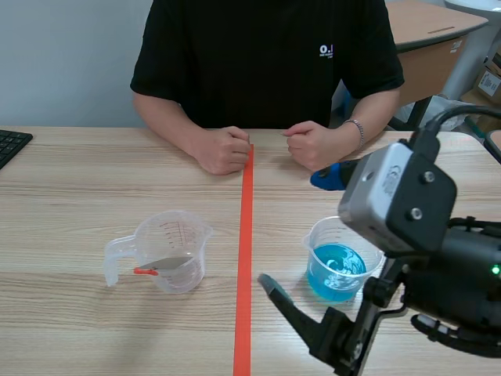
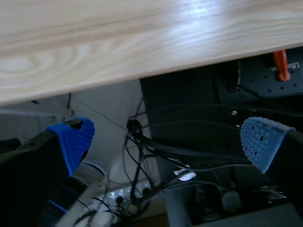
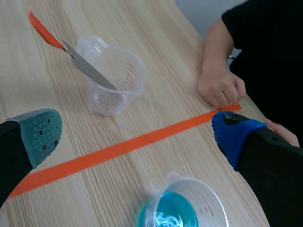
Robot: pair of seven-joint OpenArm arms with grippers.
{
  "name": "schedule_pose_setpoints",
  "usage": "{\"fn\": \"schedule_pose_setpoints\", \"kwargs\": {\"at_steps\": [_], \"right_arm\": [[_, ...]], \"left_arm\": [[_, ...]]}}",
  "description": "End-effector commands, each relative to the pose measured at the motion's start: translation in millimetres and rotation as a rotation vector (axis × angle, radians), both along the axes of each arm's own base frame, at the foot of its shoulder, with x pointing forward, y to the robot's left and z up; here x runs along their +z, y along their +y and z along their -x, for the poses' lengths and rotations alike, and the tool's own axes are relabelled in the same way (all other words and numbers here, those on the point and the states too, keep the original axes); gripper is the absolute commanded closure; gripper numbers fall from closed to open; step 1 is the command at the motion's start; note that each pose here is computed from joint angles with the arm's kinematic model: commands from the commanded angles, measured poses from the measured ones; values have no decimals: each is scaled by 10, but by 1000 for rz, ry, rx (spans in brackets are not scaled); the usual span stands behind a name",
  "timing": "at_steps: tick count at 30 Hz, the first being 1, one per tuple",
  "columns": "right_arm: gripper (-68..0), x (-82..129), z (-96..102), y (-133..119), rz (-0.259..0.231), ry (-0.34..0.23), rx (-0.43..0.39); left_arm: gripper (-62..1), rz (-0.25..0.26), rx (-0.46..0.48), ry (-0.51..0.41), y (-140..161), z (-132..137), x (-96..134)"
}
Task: Do the redox reaction experiment.
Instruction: 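Lift the metal plate out of the left beaker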
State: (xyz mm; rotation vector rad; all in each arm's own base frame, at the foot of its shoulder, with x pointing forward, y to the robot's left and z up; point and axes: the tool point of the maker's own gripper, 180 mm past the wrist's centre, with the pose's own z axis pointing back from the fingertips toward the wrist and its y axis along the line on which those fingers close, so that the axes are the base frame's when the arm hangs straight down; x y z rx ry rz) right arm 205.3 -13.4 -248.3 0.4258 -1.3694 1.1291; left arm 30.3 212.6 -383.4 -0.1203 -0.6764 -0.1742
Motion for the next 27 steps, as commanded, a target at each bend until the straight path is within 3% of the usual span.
{"fn": "schedule_pose_setpoints", "kwargs": {"at_steps": [1, 8, 13, 18, 27], "right_arm": [[-679, 127, -25, 72, -16, -47, 28], [-679, 128, 129, 424, -14, -70, 153], [-679, 12, 209, 628, -2, -60, 216], [-679, -123, 223, 796, -11, -38, 247], [-679, -255, 215, 1158, -7, -90, 291]], "left_arm": [[-623, 19, -3, -33, -68, -94, 38], [-623, 69, -11, -36, -263, -133, -21], [-623, 95, -21, -32, -367, -120, -37], [-623, 98, -23, -27, -380, -110, -43], [-623, 97, -22, -29, -374, -120, -49]]}}
